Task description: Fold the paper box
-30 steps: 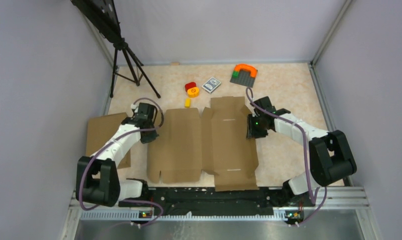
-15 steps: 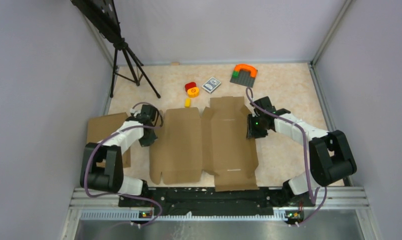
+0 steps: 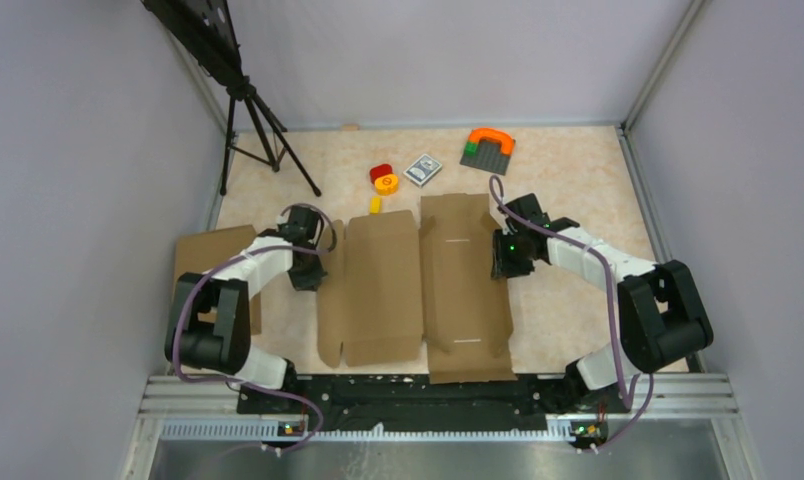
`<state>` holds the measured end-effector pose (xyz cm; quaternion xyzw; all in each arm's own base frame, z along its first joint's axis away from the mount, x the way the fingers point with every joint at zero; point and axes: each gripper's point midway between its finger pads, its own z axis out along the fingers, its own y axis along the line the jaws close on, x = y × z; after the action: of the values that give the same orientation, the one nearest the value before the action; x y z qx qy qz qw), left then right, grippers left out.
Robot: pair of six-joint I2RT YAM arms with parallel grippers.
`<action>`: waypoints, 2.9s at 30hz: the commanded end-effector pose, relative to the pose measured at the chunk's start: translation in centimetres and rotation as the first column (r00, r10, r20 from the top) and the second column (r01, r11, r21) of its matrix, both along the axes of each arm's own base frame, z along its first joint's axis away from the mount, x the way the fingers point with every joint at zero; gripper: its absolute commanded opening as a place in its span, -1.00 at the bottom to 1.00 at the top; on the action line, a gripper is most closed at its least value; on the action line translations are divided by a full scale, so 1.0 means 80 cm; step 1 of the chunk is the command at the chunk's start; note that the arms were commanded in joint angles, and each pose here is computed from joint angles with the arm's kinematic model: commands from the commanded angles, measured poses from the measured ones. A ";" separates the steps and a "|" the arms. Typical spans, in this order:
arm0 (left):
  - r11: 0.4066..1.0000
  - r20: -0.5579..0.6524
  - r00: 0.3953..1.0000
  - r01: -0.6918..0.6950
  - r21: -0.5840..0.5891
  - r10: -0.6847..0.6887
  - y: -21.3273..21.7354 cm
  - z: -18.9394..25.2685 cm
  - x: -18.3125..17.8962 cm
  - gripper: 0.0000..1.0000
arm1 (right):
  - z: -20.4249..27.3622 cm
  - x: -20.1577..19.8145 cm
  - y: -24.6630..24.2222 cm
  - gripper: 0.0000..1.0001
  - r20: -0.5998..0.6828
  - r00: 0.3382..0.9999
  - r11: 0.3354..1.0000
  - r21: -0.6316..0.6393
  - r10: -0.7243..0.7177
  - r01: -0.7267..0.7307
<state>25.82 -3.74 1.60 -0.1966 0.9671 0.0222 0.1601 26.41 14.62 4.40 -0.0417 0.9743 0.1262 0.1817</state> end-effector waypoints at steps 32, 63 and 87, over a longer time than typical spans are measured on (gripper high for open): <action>0.951 -0.034 0.976 0.201 -0.234 -0.214 -0.118 -0.024 -0.019 -0.96 | 0.016 -0.018 0.036 0.98 0.003 0.999 0.990 0.129 0.050 -0.050; 0.938 -0.124 0.936 0.308 -0.157 -0.328 -0.144 -0.040 -0.015 -0.71 | 0.034 -0.004 -0.004 0.87 0.053 0.998 0.999 -0.006 -0.039 0.039; 0.904 -0.253 0.950 0.264 0.337 -0.183 -0.030 0.015 -0.013 -0.45 | 0.009 -0.003 0.009 0.84 0.015 1.000 1.000 0.009 -0.016 0.016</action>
<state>25.08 -7.36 1.84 -0.0476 0.9793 0.1789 0.0823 25.11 14.39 4.47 -0.0274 0.9779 0.1165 0.1714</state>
